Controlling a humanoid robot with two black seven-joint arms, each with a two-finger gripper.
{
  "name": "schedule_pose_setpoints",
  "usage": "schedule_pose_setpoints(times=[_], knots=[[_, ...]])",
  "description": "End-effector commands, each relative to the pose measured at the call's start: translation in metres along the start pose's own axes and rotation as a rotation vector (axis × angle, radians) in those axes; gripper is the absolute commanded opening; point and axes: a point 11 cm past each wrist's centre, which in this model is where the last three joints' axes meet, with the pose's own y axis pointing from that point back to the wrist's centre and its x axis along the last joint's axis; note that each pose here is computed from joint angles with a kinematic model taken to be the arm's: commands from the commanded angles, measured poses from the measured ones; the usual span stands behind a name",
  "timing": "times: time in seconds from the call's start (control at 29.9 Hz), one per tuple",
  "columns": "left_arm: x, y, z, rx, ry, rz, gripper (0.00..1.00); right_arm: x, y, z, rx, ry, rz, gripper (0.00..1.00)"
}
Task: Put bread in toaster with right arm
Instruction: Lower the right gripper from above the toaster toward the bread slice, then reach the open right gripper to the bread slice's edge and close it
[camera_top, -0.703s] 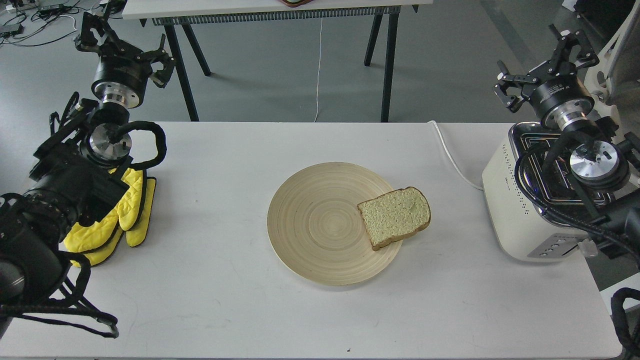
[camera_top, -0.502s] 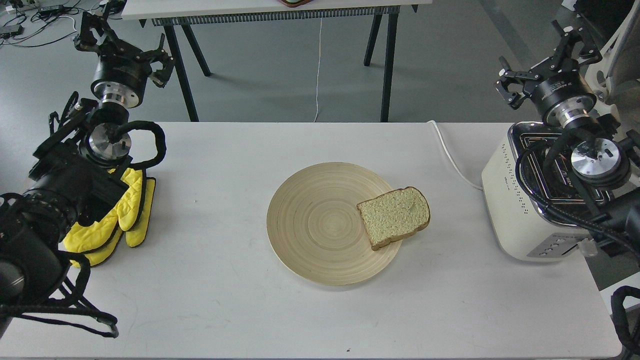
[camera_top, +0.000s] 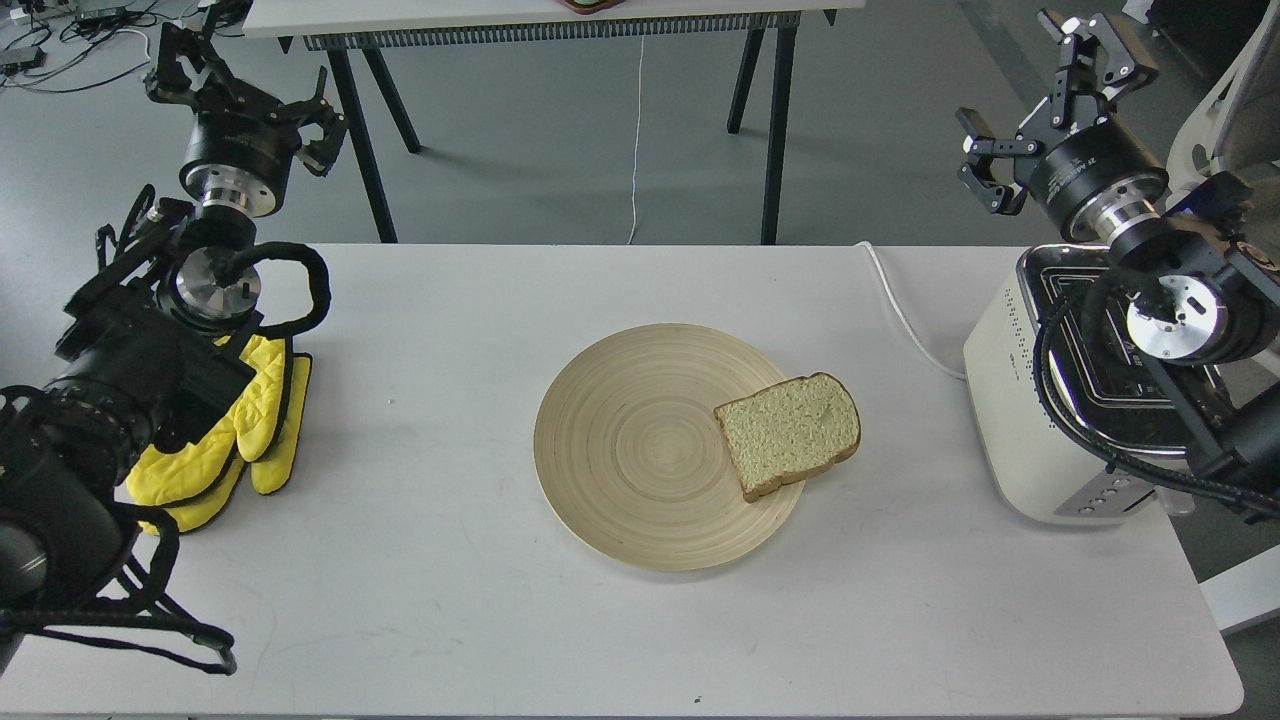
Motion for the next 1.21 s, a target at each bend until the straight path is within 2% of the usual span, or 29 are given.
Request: schedule_pose_setpoints(times=[0.0, 0.2, 0.33, 0.44, 0.6, 0.94, 1.17], knots=[[0.000, 0.000, 0.000, 0.001, -0.001, -0.001, 1.00, -0.018, 0.013, 0.017, -0.078, 0.176, -0.048, 0.97], [-0.001, 0.000, -0.001, 0.002, 0.000, -0.001, 1.00, -0.032, 0.035, 0.061, -0.224, 0.361, -0.104, 0.96], [-0.001, 0.000, -0.001, 0.002, 0.000, -0.001, 1.00, -0.040, 0.052, 0.097, -0.371, 0.416, -0.110, 0.89], [-0.001, 0.000, -0.001, 0.002, 0.000, -0.001, 1.00, -0.041, 0.059, 0.113, -0.419, 0.504, -0.137, 0.85], [-0.001, 0.000, -0.001, 0.002, 0.000, -0.001, 1.00, -0.041, 0.079, 0.146, -0.522, 0.650, -0.200, 0.85], [-0.001, 0.000, -0.001, 0.002, 0.000, -0.001, 1.00, -0.023, 0.093, 0.171, -0.592, 0.735, -0.196, 0.84], [-0.001, 0.000, -0.001, 0.003, 0.001, -0.002, 1.00, -0.037, 0.087, 0.195, -0.612, 0.709, -0.209, 0.73]])
